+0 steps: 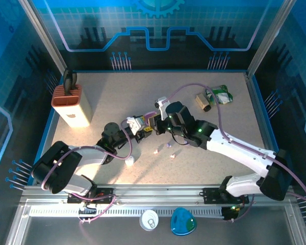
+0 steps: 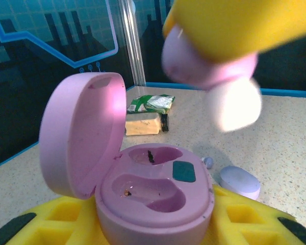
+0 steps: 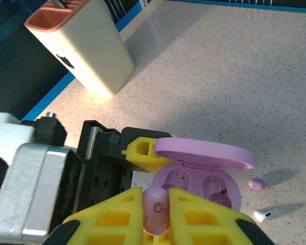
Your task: Insert wireless bluetooth earbuds into charging case
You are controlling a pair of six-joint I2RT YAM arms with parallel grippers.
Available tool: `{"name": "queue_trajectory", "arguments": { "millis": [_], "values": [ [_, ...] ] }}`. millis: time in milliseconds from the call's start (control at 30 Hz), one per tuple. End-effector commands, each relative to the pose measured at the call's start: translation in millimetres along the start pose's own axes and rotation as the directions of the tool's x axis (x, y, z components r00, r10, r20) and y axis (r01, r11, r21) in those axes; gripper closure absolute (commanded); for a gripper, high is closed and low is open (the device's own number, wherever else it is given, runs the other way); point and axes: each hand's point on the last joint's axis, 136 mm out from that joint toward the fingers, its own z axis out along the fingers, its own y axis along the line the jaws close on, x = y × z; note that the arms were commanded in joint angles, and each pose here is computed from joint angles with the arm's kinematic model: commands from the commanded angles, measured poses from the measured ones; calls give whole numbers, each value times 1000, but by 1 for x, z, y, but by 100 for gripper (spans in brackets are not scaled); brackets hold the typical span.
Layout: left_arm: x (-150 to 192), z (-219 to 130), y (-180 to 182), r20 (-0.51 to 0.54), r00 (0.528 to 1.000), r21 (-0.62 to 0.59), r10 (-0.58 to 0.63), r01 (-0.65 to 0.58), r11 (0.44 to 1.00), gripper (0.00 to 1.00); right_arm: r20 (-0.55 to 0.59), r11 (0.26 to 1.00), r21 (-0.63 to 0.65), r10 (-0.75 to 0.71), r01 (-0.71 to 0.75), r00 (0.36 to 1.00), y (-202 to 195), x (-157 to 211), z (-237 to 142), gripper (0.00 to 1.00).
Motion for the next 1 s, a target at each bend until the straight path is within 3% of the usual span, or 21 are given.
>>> {"name": "queue_trajectory", "arguments": {
  "millis": [0,700,967],
  "values": [
    [-21,1,1,74,997,-7,38,-38,999,60,10,999,-20,-29,29,1000,10,-8,4,83],
    [-23,-2,-3,82,996,9,27,-28,1000,61,7,996,85,15,-16,1000,-11,-2,25,85],
    [-28,-2,-1,88,996,-1,21,-21,1000,61,-15,998,49,28,-28,999,-8,2,28,82]
  ]
}}
